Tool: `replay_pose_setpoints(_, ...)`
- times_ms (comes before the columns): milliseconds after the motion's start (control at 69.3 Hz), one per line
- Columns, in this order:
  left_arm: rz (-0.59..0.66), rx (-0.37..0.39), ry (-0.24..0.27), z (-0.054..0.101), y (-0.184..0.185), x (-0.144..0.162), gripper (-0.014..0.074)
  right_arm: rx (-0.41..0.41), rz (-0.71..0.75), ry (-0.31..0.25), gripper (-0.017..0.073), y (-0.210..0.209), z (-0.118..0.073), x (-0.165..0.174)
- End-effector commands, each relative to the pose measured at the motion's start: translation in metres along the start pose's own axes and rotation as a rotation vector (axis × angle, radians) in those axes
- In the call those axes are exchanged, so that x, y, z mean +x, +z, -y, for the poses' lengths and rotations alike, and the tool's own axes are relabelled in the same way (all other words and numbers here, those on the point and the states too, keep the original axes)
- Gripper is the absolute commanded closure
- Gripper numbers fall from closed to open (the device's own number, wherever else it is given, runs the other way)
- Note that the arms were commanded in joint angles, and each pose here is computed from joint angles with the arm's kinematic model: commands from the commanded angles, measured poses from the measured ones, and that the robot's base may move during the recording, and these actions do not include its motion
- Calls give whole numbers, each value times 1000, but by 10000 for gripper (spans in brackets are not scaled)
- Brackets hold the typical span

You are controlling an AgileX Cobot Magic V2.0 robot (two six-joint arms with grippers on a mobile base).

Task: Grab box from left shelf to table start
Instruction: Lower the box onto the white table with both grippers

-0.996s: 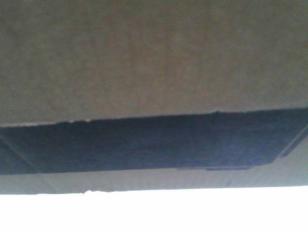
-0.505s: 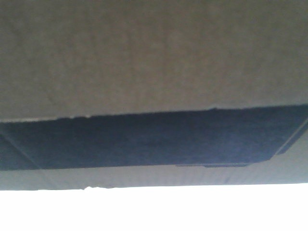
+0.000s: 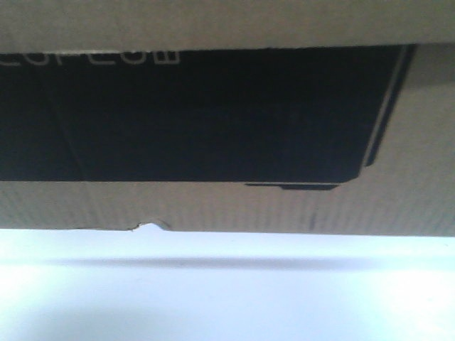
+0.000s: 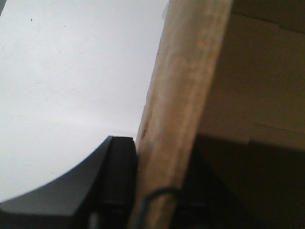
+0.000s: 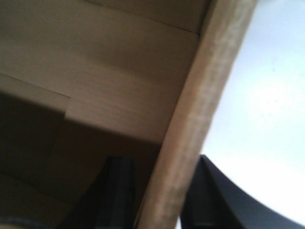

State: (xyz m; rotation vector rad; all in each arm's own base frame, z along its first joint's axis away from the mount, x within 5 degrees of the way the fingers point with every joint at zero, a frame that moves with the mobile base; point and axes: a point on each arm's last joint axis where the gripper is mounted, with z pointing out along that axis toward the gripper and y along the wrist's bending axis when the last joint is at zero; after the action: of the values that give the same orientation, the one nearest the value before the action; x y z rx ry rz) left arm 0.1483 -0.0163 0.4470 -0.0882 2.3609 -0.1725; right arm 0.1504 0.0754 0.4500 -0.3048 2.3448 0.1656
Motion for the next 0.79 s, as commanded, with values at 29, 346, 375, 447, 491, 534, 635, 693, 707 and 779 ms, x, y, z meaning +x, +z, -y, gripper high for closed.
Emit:
replay_pose_setpoints(29,-36,111,65,15,6,-11,687,4,-43,-21,501,14,-6,-12)
replay_pose_setpoints(346,-170,67,105,14,71,-31,687,31,-169,-51,501,77,-21,-25)
replay_pose_setpoints(375,-172,66,103,15,76,-32,687,31,-173,-53,501,81,-22,-26)
replay_pose_setpoints(447,-181,64,101,15,87,-35,687,34,-190,-59,501,95,-25,-28)
replay_pose_setpoints(491,-180,63,99,15,92,-37,687,34,-197,-63,501,102,-27,-29)
replay_pose_setpoints(534,-188,61,98,15,99,-38,687,35,-204,-65,501,108,-28,-30)
replay_pose_setpoints(635,-204,58,95,15,110,-40,687,38,-223,-70,501,119,-31,-30)
replay_pose_setpoints(693,-217,56,94,15,116,-40,687,40,-228,-72,501,122,-31,-30)
replay_pose_setpoints(707,-221,56,94,15,117,-41,687,40,-229,-72,501,122,-31,-30)
replay_pose_setpoints(779,-242,53,97,15,125,-41,682,41,-225,-74,501,123,-31,-30)
